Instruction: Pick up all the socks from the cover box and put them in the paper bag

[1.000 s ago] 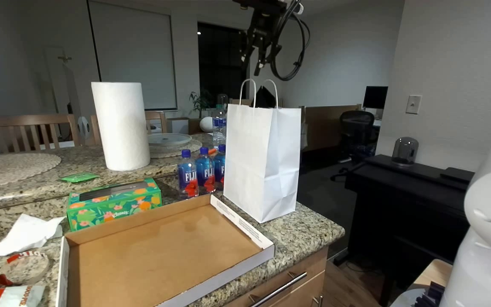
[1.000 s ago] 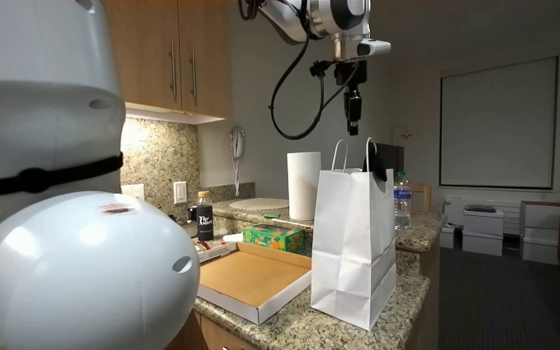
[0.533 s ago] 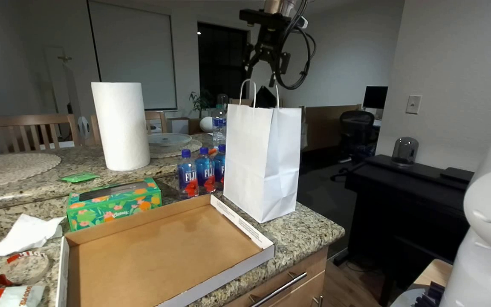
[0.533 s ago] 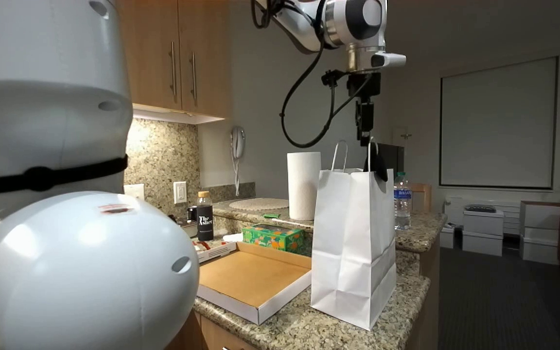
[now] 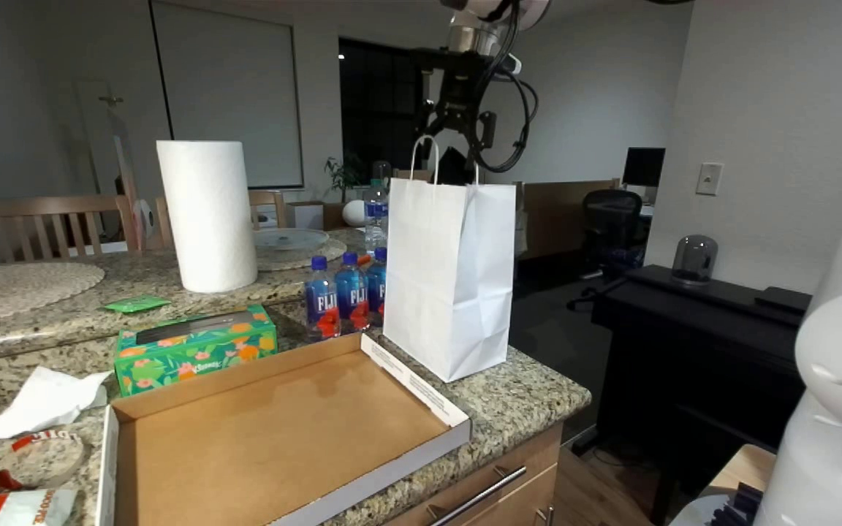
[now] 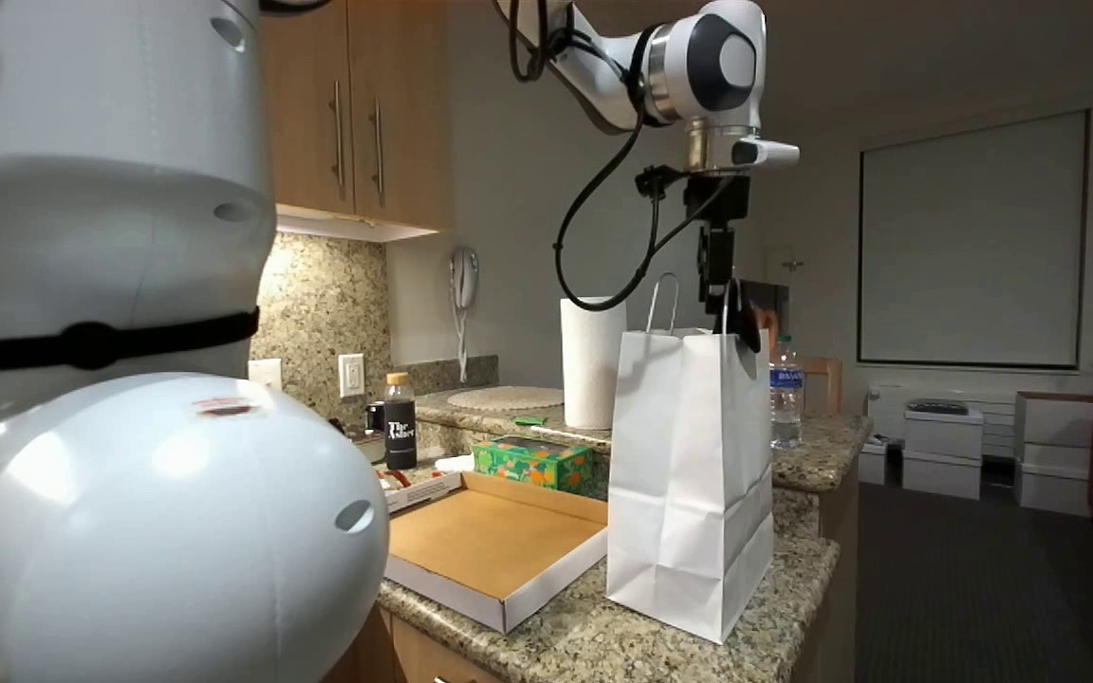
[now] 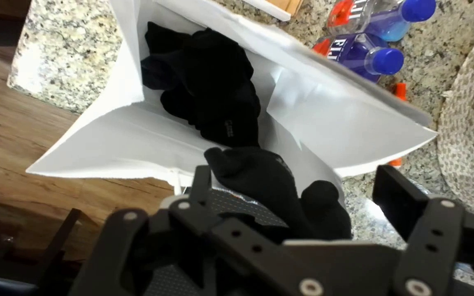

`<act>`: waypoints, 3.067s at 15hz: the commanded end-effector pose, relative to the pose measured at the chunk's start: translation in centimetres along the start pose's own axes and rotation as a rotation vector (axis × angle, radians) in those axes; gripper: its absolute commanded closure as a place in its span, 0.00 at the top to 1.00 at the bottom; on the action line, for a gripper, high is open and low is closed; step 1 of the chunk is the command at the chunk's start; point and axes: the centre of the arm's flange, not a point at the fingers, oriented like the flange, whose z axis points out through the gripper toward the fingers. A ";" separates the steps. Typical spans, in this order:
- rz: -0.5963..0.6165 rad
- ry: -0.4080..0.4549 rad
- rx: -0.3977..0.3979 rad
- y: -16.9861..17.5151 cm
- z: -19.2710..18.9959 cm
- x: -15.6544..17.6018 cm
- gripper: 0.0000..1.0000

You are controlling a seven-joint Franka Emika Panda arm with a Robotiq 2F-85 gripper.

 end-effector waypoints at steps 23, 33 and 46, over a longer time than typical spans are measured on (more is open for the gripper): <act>-0.052 0.099 -0.039 -1.3 1.0 -1.7 0.08; -0.040 0.143 -0.018 -1.2 -0.7 -1.6 0.10; -0.070 0.187 0.020 -2.2 -0.5 -2.7 0.69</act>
